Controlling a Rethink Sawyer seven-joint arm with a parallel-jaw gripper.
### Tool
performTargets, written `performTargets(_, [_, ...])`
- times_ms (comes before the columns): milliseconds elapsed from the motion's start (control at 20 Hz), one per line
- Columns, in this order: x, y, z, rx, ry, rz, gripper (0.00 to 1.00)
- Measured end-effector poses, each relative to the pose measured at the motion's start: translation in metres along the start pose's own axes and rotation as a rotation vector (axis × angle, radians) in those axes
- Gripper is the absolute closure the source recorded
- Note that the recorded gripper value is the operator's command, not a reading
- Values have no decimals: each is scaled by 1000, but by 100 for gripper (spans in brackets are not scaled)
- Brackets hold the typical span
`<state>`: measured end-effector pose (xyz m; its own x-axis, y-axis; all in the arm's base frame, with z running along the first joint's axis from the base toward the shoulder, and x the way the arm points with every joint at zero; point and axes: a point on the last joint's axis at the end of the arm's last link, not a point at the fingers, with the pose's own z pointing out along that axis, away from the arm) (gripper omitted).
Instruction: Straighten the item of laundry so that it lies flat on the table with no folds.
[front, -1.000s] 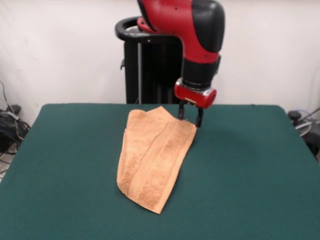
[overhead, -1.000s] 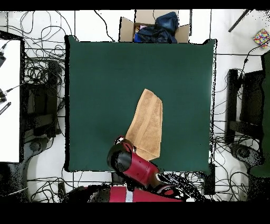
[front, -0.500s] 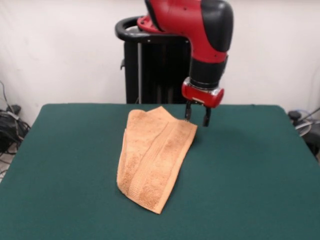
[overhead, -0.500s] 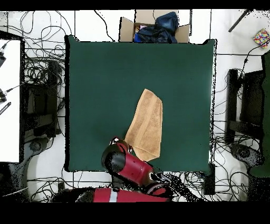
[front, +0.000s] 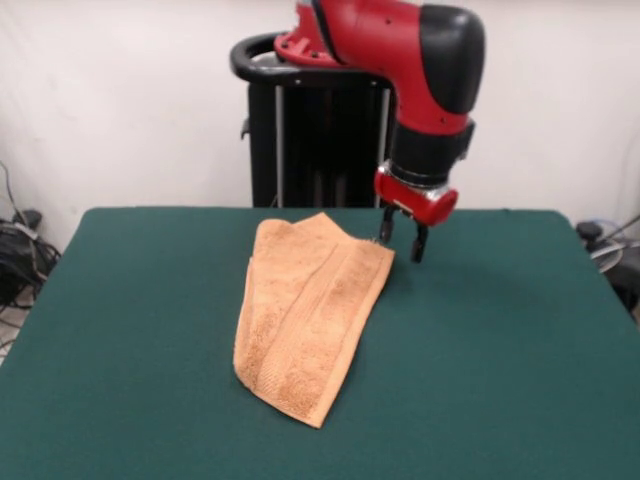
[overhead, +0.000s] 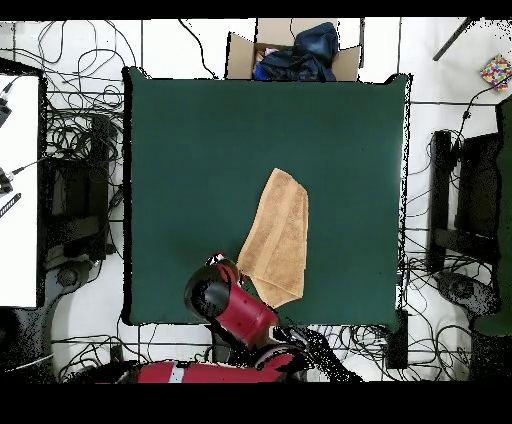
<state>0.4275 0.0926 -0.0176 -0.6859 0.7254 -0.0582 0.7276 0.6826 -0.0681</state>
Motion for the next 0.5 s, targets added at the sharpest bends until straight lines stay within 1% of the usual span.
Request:
performTargets(150, [0,3,1,11,-10,74,0])
performTargets(200, [3,6,0,20,-18,120,0])
performTargets(250, [4,8,0,24,-22,141,0])
performTargets(350, [6,12,-1,28,-31,180,0])
performTargets(500, [7,15,-3,29,-38,204,0])
